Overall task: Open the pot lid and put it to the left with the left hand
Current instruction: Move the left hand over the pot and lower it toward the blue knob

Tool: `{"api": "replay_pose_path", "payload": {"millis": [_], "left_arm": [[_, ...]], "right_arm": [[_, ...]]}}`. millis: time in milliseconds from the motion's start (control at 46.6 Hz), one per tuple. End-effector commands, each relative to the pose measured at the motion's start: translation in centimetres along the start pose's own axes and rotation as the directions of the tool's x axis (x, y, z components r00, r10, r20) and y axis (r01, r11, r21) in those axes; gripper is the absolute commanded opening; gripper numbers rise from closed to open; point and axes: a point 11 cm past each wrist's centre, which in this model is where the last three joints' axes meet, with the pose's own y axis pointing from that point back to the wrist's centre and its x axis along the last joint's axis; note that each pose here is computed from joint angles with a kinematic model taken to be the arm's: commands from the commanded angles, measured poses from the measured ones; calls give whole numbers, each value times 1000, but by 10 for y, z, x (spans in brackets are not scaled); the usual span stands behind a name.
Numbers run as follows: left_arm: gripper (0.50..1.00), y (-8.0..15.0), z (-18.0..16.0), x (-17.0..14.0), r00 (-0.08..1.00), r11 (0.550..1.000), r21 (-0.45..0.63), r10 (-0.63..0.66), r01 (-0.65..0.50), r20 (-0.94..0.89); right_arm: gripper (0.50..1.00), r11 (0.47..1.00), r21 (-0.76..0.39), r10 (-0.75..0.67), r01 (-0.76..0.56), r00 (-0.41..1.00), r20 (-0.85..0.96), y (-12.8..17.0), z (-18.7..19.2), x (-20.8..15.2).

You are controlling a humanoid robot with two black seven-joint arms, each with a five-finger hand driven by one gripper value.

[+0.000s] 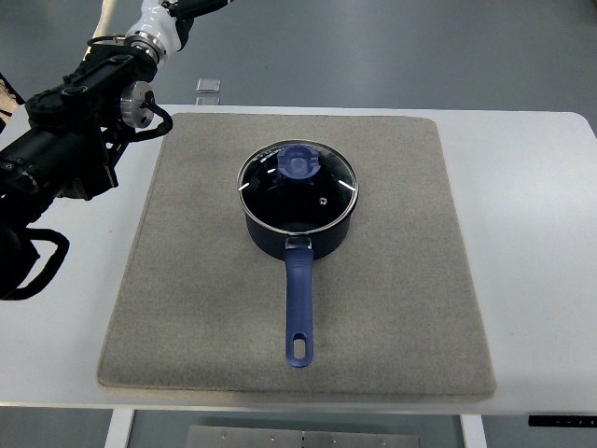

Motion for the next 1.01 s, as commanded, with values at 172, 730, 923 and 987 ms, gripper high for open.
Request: {"api": "replay_pose_path", "payload": {"millis": [172, 730, 923, 987], "left_arm": [[986, 1, 2, -25, 951, 968, 60, -250, 243, 182], [979, 28, 44, -77, 573, 752, 221, -628, 621, 526], [977, 51, 45, -90, 350, 642, 313, -690, 700, 633], [975, 54, 48, -91, 293, 622, 329, -687, 711, 665]], "right_arm": [[915, 1000, 0, 0, 0, 1000, 0, 0, 0, 0], [915, 1000, 0, 0, 0, 1000, 0, 0, 0, 0], [915, 1000, 0, 0, 0, 1000, 0, 0, 0, 0], [915, 1000, 0, 0, 0, 1000, 0, 0, 0, 0]]}}
